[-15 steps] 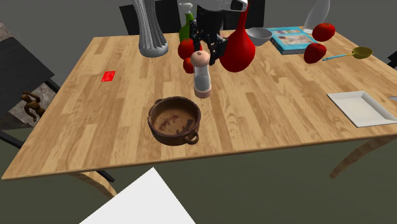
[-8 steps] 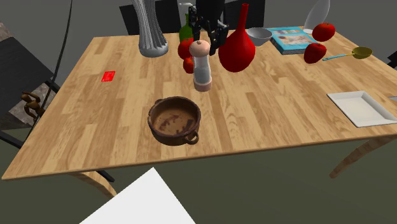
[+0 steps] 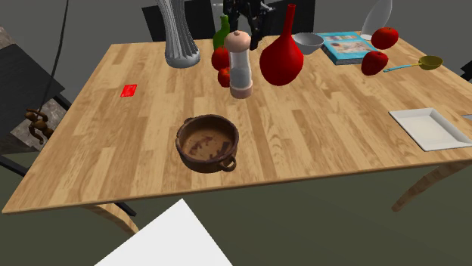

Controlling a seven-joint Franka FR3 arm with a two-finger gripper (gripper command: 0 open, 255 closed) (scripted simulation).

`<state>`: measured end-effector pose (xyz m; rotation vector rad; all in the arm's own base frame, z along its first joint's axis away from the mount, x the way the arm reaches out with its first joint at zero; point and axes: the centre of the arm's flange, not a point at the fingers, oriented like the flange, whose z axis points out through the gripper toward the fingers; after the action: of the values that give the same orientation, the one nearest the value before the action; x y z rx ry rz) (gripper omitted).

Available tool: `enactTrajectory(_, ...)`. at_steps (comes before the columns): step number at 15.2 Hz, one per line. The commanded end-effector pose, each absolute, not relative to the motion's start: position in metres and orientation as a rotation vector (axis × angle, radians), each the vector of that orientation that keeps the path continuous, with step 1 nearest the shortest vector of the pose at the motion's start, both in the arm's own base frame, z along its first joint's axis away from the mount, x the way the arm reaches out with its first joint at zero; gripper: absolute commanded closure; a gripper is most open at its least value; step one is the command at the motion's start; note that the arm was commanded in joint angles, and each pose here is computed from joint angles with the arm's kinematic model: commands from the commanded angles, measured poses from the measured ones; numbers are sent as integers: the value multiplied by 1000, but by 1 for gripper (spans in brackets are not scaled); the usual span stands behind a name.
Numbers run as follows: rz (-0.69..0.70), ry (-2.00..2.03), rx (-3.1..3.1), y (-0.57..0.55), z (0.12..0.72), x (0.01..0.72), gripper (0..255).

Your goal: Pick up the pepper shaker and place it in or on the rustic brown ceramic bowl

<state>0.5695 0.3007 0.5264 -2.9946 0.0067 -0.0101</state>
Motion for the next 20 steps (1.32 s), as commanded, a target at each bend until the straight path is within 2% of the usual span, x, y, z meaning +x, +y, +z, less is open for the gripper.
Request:
enactTrajectory(1,-10,6,-2995,301,537,570,255)
enactTrajectory(3,-10,6,-2995,301,546,570,255)
enactTrajectory(16,-10,6,-2995,265,617,413,255)
enactTrajectory(20,-10,6,-2995,265,596,413,255)
